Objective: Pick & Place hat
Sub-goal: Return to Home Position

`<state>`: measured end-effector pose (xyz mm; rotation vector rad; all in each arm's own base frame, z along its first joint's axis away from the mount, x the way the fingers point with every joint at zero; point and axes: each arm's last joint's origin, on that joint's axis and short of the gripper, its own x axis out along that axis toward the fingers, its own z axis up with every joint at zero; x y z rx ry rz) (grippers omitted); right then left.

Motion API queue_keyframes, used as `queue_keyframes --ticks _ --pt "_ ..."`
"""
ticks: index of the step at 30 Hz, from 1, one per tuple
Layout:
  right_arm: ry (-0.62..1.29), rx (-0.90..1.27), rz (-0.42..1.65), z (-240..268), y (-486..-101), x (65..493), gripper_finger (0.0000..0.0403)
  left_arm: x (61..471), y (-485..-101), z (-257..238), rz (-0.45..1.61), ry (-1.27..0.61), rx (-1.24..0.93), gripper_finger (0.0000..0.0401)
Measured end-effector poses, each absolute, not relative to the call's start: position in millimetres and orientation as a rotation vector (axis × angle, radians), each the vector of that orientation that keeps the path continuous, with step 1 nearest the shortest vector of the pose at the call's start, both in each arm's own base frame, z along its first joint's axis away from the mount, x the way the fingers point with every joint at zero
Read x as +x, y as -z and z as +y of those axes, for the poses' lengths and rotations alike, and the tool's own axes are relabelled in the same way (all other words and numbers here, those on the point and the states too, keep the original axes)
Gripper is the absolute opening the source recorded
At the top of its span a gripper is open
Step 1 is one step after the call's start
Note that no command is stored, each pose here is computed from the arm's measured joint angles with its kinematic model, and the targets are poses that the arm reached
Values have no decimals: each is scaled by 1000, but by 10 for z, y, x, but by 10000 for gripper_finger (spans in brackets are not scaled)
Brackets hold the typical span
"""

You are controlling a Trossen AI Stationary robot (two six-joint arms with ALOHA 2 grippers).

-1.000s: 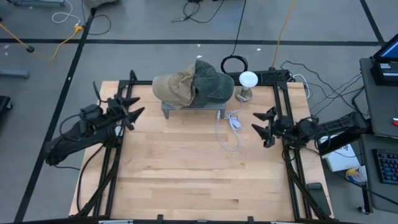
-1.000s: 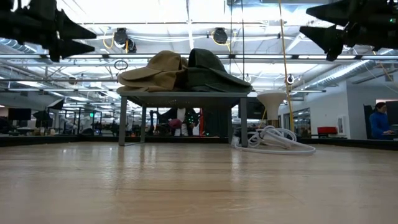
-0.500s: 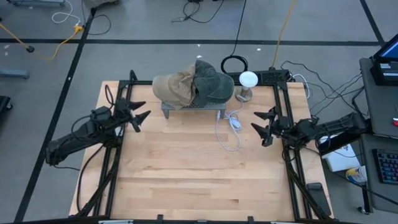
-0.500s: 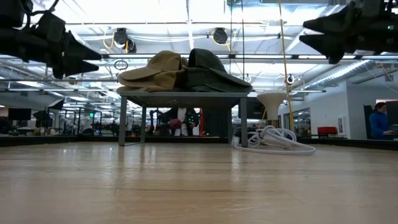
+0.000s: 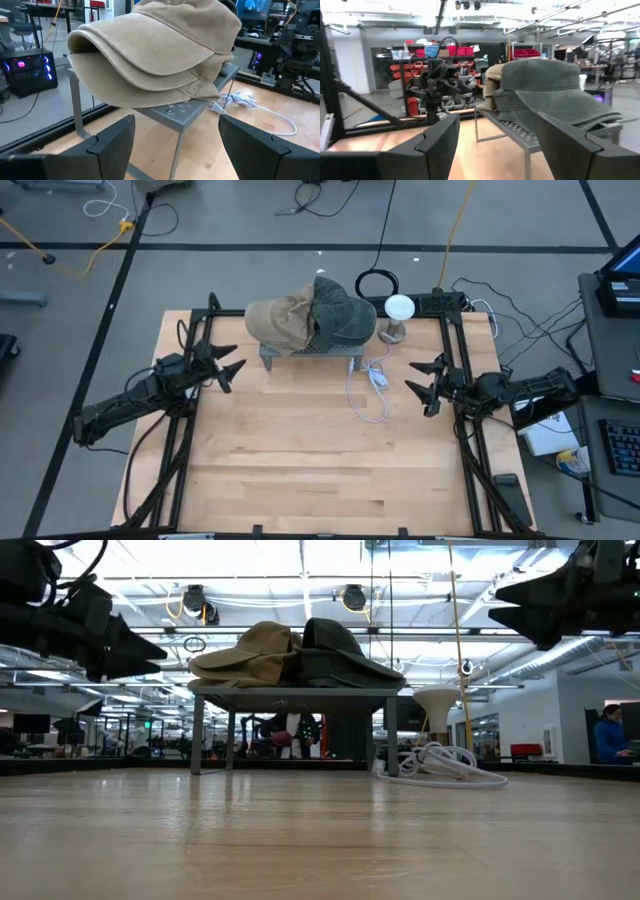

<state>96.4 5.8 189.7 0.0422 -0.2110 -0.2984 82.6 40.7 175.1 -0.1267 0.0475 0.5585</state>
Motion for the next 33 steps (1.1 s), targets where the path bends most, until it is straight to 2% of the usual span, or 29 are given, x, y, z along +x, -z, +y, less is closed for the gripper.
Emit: queue_keyframes --ticks 4,11,26,33 --pt "381 31 -223 27 -1905 911 251 837 -1740 412 22 -557 -131 294" --pt "534 27 -64 -10 -1757 908 251 840 -1739 416 12 -565 -121 294" --pt "556 120 -22 -15 -1685 912 251 843 -1737 414 -3 -555 -184 294" --pt "546 168 -144 -15 -1809 909 251 843 -1736 414 -3 -555 -185 294"
